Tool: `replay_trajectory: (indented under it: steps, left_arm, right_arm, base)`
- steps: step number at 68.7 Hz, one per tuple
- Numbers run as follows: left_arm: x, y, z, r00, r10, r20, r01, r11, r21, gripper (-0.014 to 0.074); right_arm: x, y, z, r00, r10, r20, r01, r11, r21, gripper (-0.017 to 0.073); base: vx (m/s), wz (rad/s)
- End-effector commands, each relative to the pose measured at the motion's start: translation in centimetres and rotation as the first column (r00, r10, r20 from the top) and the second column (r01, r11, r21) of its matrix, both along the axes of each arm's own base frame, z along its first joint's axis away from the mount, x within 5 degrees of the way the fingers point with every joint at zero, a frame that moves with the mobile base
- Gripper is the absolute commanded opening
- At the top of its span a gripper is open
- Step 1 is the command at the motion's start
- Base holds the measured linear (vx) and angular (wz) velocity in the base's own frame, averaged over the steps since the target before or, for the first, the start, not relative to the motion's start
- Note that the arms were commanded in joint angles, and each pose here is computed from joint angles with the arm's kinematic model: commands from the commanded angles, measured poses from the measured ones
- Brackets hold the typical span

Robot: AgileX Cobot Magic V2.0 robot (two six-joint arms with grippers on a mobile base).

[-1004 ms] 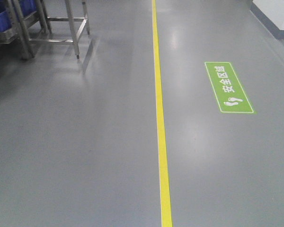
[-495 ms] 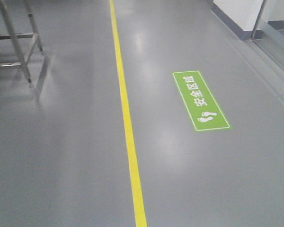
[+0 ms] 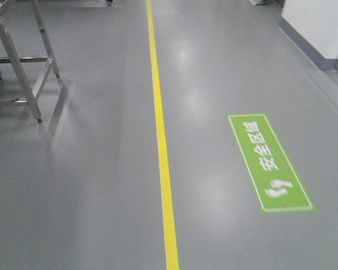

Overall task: Move and align brake pads A on conveyor
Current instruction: 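Drive the base along the yellow floor line down the aisle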

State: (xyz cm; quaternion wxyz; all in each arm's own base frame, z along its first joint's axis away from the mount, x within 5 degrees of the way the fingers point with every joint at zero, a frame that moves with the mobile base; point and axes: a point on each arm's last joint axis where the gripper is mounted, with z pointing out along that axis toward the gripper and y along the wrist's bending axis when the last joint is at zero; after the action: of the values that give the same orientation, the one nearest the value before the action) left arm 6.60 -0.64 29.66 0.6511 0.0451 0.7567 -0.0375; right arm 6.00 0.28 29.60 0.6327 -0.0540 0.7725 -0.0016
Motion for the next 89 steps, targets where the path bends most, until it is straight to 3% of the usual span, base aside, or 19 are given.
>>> replay_trajectory:
  steps: [1, 89]
  left_arm:
    - [0.17, -0.14, 1.35, 0.997, -0.013, 0.082, 0.014, 1.0, -0.01, 0.046]
    - [0.15, -0.13, 1.35, 0.997, -0.013, 0.082, 0.013, 1.0, -0.01, 0.046]
  right_arm:
    - [0.18, 0.01, 1.4, 0.997, 0.0, 0.083, 0.0, 1.0, -0.01, 0.0525]
    - [0.18, 0.01, 1.4, 0.997, 0.0, 0.083, 0.0, 1.0, -0.01, 0.0525]
  base:
    - [0.69, 0.34]
    - [0.72, 0.04]
